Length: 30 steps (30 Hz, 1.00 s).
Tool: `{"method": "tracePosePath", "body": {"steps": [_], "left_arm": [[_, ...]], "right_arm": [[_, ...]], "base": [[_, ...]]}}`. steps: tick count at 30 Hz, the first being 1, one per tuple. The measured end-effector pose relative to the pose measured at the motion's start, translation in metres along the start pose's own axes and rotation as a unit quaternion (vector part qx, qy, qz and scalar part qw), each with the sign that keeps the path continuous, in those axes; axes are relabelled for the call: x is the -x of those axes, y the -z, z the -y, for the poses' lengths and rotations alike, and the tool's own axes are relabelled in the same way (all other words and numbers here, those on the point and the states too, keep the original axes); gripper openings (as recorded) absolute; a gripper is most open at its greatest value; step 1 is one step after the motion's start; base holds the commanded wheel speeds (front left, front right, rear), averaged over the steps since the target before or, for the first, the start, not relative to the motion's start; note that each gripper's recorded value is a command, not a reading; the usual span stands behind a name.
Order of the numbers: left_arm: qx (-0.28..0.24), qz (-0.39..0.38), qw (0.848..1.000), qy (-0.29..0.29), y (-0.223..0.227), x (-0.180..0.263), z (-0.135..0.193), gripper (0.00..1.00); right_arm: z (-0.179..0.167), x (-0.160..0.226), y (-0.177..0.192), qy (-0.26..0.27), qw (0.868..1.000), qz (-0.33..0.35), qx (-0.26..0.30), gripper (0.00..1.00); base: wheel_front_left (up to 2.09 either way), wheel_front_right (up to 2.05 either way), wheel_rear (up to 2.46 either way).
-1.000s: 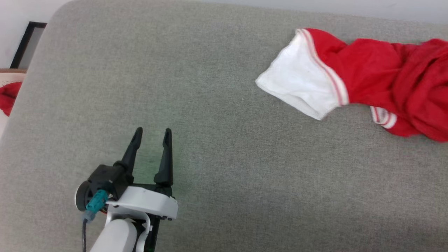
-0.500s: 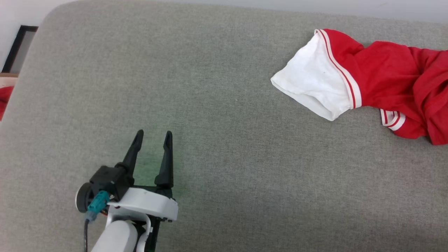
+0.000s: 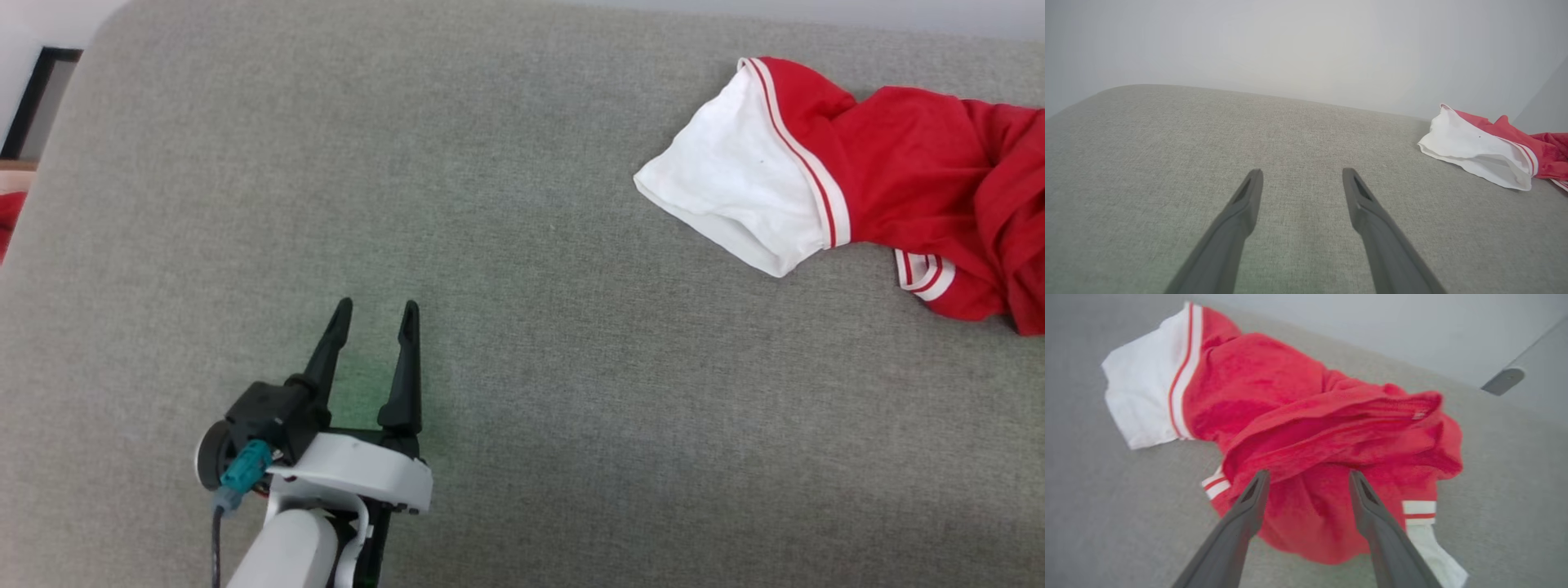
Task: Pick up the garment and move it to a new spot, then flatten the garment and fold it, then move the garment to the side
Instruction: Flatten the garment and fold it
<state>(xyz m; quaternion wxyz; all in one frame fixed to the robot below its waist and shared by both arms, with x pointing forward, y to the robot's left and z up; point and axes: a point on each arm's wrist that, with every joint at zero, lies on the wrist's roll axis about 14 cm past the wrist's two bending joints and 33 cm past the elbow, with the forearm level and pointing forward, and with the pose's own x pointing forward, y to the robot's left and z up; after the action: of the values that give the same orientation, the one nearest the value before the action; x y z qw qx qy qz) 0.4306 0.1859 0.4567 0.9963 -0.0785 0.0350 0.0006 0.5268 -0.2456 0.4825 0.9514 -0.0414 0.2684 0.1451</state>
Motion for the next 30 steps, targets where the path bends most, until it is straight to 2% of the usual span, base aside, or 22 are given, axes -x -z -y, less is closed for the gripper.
{"method": "tracePosePath", "body": {"steps": [3, 7, 12, 19, 20, 21, 22, 26, 30], "left_arm": [[0.004, -0.001, 1.0, -0.001, 0.001, -0.001, 0.0, 1.0], [0.009, -0.005, 1.0, -0.003, 0.005, -0.002, 0.001, 1.0], [0.016, -0.006, 1.0, -0.006, 0.007, -0.005, 0.0, 1.0], [0.021, -0.009, 1.0, -0.021, 0.011, -0.005, -0.009, 1.0], [0.022, -0.011, 0.999, -0.023, 0.012, -0.004, -0.01, 1.0], [0.021, -0.012, 0.999, -0.025, 0.014, -0.004, -0.011, 1.0], [0.021, -0.013, 0.999, -0.024, 0.015, -0.004, -0.011, 1.0], [0.023, -0.014, 0.999, -0.023, 0.017, -0.005, -0.009, 1.0], [0.023, -0.02, 0.999, -0.015, 0.022, -0.007, -0.005, 1.0]], "right_arm": [[-0.041, 0.002, 0.017, -0.062, 0.995, -0.072, 0.036, 1.0], [-0.069, 0.004, 0.033, -0.105, 0.982, -0.138, 0.073, 1.0], [-0.074, -0.004, 0.042, -0.106, 0.971, -0.182, 0.115, 1.0], [-0.071, -0.023, 0.05, -0.092, 0.966, -0.2, 0.135, 1.0], [-0.069, -0.025, 0.05, -0.087, 0.966, -0.199, 0.139, 0.68], [-0.069, -0.028, 0.049, -0.085, 0.967, -0.193, 0.14, 0.18], [-0.069, -0.031, 0.044, -0.083, 0.971, -0.181, 0.131, 0.0], [-0.072, -0.037, 0.031, -0.081, 0.98, -0.145, 0.112, 0.0], [-0.073, -0.041, -0.009, -0.078, 0.99, -0.078, 0.092, 0.0]], "base": [[0.0, 0.0, 0.0], [0.0, 0.0, 0.0], [0.0, 0.0, 0.0], [0.0, 0.0, 0.0], [0.0, 0.0, 0.0], [0.0, 0.0, 0.0], [0.0, 0.0, 0.0], [0.0, 0.0, 0.0], [0.0, 0.0, 0.0]]}}
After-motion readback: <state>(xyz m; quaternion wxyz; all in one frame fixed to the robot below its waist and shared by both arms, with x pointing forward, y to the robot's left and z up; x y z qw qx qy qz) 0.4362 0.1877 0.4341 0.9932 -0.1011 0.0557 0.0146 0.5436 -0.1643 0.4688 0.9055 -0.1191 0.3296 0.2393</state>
